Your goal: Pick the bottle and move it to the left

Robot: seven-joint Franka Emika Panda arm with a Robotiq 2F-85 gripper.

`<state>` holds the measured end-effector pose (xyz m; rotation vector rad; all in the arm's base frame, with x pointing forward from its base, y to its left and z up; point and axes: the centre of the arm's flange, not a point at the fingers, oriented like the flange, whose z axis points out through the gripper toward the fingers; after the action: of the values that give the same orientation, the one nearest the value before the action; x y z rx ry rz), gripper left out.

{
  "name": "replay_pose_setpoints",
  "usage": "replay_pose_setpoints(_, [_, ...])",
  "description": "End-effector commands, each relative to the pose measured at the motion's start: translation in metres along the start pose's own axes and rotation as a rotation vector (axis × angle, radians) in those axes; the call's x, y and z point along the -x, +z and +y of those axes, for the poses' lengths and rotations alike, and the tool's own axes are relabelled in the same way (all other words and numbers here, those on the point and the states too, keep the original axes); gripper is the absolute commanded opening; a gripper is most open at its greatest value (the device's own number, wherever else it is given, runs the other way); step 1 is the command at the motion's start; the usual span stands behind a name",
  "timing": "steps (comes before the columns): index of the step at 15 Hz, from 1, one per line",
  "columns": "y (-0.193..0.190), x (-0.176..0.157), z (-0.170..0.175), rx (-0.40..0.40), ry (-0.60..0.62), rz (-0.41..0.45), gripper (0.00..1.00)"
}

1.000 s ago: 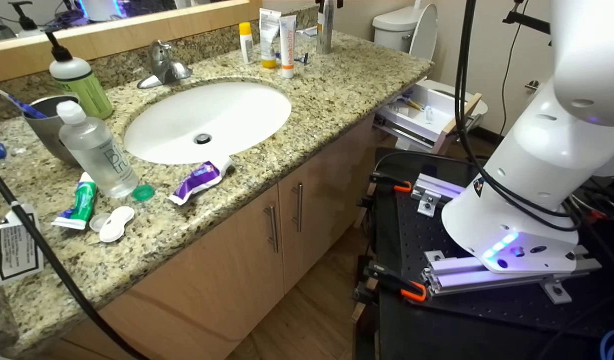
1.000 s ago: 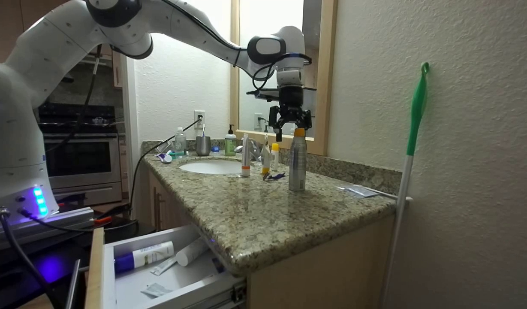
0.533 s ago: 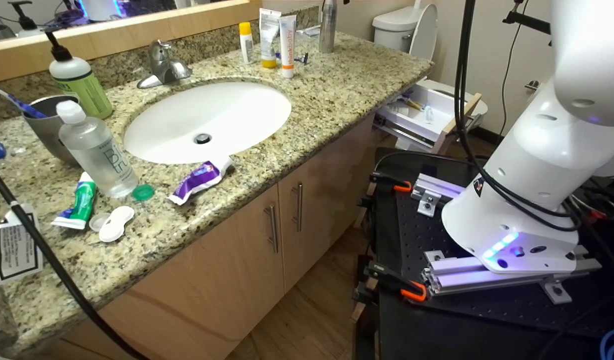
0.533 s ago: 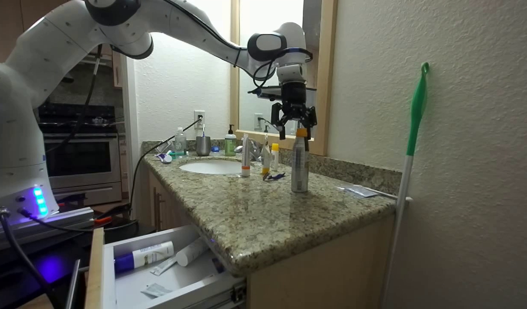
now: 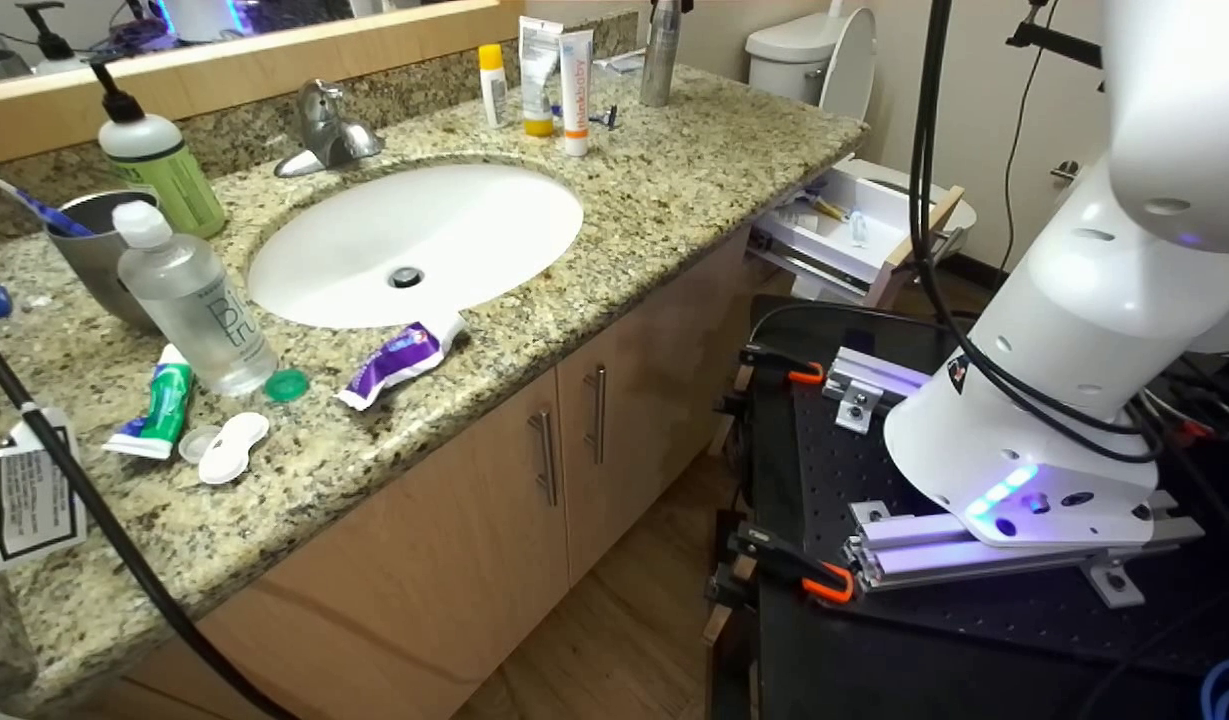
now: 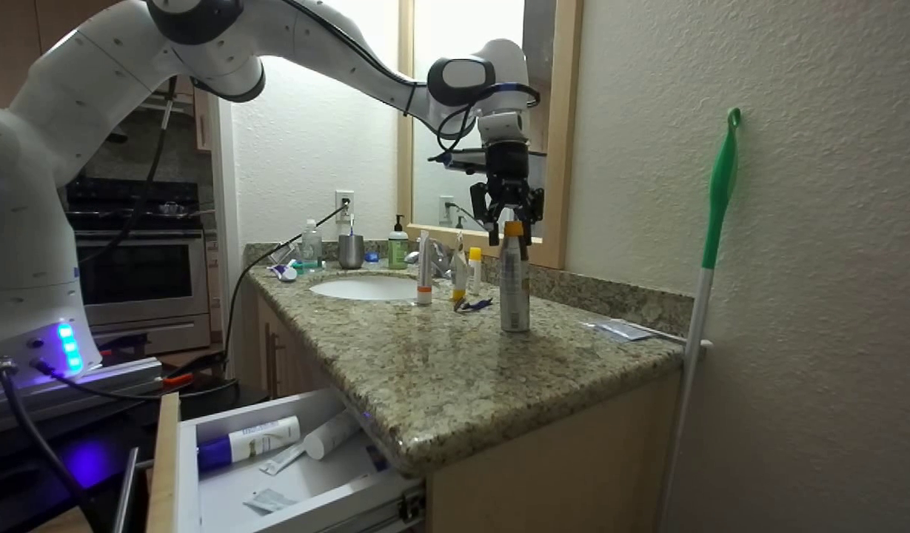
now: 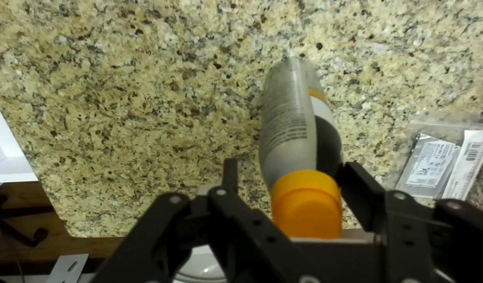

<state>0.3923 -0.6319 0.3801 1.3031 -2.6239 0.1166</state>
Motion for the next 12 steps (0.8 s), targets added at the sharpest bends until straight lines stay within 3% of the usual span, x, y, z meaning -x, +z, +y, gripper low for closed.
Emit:
replay_pose_setpoints(1, [0.004, -0.001, -0.003, -0.010, -0.003, -0.016, 0.38])
replay_pose_setpoints(3, [0.003, -0.001, -0.004, 0.001, -0.019, -0.056, 0.25])
replay_pose_setpoints(6, [-0.016, -0.001, -0.002, -0.018, -0.104, -0.202, 0.25])
replay_pose_setpoints(12, [-0.100, -0.030, 0.058, -0.107, -0.435, -0.193, 0.25])
